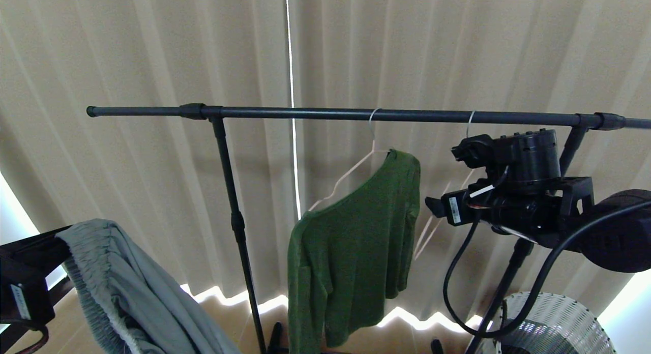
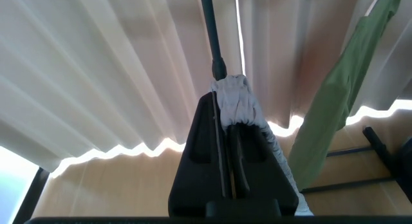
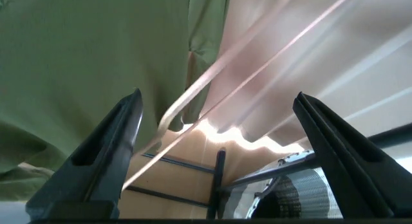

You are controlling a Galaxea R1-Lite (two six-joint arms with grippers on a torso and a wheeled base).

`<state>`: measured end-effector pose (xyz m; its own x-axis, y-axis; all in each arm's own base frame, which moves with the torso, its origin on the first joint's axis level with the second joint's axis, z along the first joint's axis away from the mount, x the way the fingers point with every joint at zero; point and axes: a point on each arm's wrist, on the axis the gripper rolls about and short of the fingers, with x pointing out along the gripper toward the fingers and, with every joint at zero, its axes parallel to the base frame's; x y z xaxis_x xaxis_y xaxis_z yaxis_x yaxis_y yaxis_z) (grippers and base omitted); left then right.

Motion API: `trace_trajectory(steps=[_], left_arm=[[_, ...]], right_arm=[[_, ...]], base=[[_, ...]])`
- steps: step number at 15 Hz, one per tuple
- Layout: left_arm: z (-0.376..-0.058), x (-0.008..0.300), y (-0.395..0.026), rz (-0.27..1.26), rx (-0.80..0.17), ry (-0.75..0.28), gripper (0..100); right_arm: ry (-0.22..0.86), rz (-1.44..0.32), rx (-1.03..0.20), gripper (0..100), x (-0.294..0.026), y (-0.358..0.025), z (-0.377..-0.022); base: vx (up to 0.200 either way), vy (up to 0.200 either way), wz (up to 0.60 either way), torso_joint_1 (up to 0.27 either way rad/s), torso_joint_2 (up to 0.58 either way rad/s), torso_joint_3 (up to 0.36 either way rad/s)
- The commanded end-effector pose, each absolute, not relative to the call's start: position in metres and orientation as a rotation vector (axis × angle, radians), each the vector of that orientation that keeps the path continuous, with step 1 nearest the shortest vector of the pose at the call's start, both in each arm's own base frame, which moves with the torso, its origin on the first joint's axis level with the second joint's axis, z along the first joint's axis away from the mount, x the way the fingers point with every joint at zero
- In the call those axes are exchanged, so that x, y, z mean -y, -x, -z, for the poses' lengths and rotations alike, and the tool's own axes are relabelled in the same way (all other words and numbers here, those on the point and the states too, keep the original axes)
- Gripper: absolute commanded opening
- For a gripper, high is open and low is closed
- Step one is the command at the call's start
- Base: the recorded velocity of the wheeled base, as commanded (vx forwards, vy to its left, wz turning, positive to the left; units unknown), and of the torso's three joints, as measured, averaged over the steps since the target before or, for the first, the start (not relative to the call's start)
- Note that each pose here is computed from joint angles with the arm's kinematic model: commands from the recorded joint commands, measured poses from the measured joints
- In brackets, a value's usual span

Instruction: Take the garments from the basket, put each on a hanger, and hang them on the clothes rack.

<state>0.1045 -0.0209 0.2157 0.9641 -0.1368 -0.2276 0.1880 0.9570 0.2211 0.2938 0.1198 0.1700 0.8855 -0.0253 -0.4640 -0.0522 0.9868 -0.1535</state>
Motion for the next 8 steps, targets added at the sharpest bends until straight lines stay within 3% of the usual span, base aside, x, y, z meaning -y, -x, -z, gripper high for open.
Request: trace_trajectory(steps=[1,8], left_arm=[[-0.216,0.021,-0.105,0.166,-0.212,-0.244,0],[-0.216,0.021,-0.105,0.166,-0.214,-0.244,0]], right_arm=[[0.160,-0.008,-0.473,100,-0.116,-0.288,-0.175],[0.094,0.039,-0.497,100,-0.105,-0.287,-0.169]], base=[[0.000,0.000,0.00,0.000,0.00,0.000],[0.000,0.000,0.00,0.000,0.00,0.000]])
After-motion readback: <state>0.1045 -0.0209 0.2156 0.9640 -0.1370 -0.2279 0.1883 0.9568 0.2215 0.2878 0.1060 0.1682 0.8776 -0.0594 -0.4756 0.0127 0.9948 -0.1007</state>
